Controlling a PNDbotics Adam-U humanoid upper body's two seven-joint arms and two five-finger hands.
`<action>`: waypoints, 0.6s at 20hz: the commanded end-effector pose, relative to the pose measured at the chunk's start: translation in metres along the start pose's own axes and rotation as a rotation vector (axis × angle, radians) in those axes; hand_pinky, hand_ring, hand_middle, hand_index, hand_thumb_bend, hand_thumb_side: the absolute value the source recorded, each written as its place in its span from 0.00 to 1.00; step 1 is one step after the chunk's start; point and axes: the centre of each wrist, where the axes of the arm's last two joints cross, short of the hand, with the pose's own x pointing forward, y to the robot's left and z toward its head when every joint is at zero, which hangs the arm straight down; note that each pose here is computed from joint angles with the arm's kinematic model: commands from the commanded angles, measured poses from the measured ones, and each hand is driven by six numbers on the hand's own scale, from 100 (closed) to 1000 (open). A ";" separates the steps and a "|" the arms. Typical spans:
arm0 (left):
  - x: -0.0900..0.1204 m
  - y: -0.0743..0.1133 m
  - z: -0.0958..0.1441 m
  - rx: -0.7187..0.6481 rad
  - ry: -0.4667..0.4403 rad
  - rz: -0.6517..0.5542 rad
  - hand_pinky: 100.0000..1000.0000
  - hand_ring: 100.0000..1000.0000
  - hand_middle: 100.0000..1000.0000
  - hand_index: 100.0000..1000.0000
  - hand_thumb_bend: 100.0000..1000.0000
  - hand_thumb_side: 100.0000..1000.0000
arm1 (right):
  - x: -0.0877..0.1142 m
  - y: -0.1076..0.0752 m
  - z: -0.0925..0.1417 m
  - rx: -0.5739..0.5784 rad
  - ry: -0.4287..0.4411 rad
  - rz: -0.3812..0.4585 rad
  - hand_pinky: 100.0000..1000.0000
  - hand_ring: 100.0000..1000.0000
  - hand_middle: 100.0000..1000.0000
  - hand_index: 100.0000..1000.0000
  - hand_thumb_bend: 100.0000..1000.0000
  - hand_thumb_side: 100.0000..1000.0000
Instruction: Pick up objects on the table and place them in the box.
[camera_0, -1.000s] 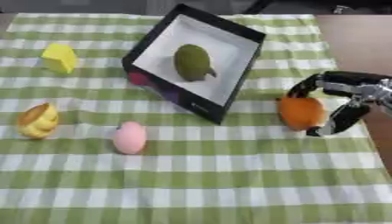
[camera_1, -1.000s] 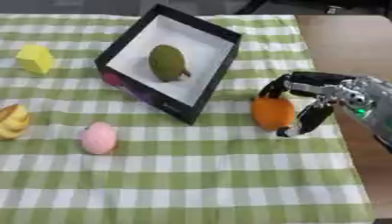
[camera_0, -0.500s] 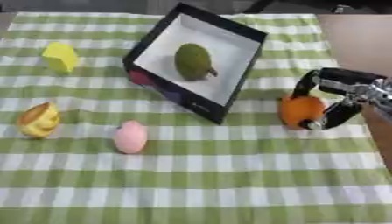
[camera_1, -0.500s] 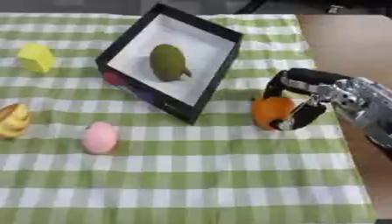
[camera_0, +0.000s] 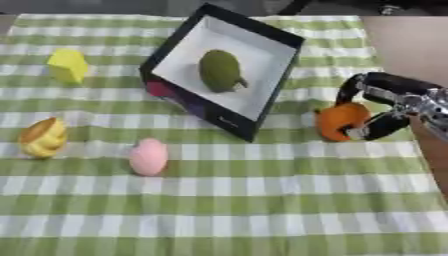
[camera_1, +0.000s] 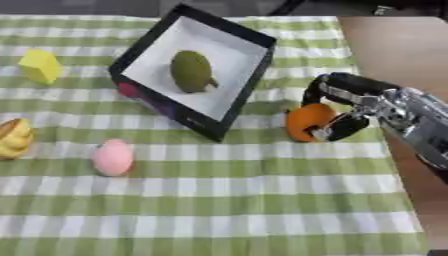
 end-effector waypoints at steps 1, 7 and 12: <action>0.007 0.002 -0.003 -0.001 -0.025 -0.004 0.99 0.63 0.69 0.78 0.19 0.78 | 0.011 -0.031 0.009 -0.069 -0.046 0.047 0.77 0.64 0.47 0.47 0.11 0.00; 0.006 0.003 -0.002 0.000 -0.024 -0.011 0.99 0.63 0.69 0.78 0.19 0.78 | 0.038 -0.076 0.018 -0.180 -0.134 0.111 0.77 0.64 0.48 0.48 0.14 0.00; 0.006 0.005 -0.002 0.001 -0.023 -0.016 0.99 0.63 0.69 0.78 0.19 0.78 | 0.062 -0.116 0.025 -0.288 -0.205 0.152 0.77 0.64 0.48 0.48 0.15 0.00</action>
